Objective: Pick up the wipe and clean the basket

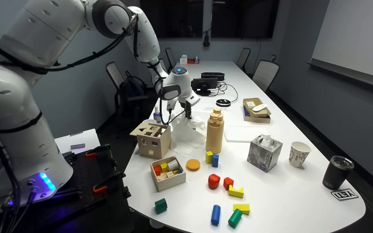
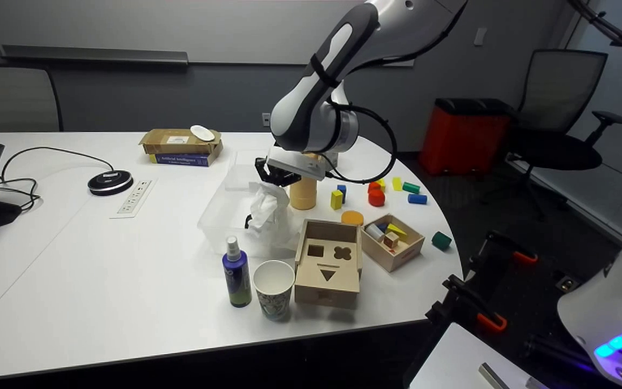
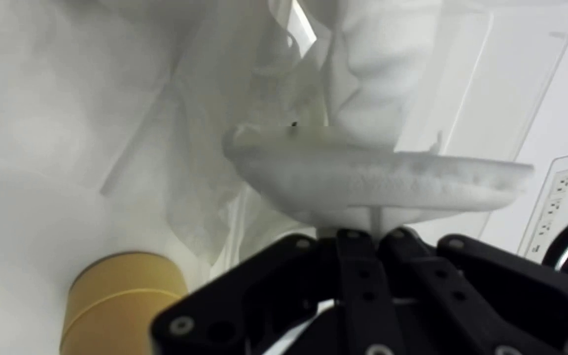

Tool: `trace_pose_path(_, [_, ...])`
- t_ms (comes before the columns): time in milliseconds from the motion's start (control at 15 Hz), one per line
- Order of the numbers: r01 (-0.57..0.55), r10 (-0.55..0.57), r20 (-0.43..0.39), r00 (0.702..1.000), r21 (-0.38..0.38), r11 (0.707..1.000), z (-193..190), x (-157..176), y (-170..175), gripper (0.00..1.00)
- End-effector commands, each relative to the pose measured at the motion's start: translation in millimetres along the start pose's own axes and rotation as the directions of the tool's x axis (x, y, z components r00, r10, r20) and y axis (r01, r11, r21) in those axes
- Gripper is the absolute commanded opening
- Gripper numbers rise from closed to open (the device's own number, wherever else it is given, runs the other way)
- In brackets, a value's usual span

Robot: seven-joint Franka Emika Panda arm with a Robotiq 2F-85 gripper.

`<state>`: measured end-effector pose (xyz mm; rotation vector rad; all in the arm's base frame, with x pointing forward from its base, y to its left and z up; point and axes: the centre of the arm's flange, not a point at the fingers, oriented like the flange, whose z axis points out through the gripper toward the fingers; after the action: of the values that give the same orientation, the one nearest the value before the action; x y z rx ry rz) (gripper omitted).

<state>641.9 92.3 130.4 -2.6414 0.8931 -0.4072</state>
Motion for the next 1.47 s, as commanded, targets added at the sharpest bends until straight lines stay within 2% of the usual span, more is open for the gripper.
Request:
trace_pose_path(0, [-0.027, 0.029, 0.062, 0.998, -0.023, 0.999, 23, 15, 20, 0.01])
trace_pose_path(200, [-0.061, 0.067, 0.093, 0.993, -0.071, 0.996, 35, 19, 33, 0.01])
trace_pose_path(333, [-0.045, 0.053, 0.075, 0.996, -0.107, 0.993, 41, 19, 42, 0.01])
trace_pose_path(667, [-0.003, -0.002, -0.076, 0.997, -0.075, 0.997, 46, 26, 41, 0.01])
trace_pose_path(867, [-0.013, 0.007, -0.135, 0.991, -0.046, 0.999, 50, 21, 34, 0.01])
trace_pose_path(1133, [-0.107, 0.096, -0.112, 0.989, -0.100, 0.989, 56, 6, 31, 0.01])
trace_pose_path(1400, [-0.205, 0.193, -0.085, 0.978, -0.166, 0.965, 55, -5, 21, 0.01])
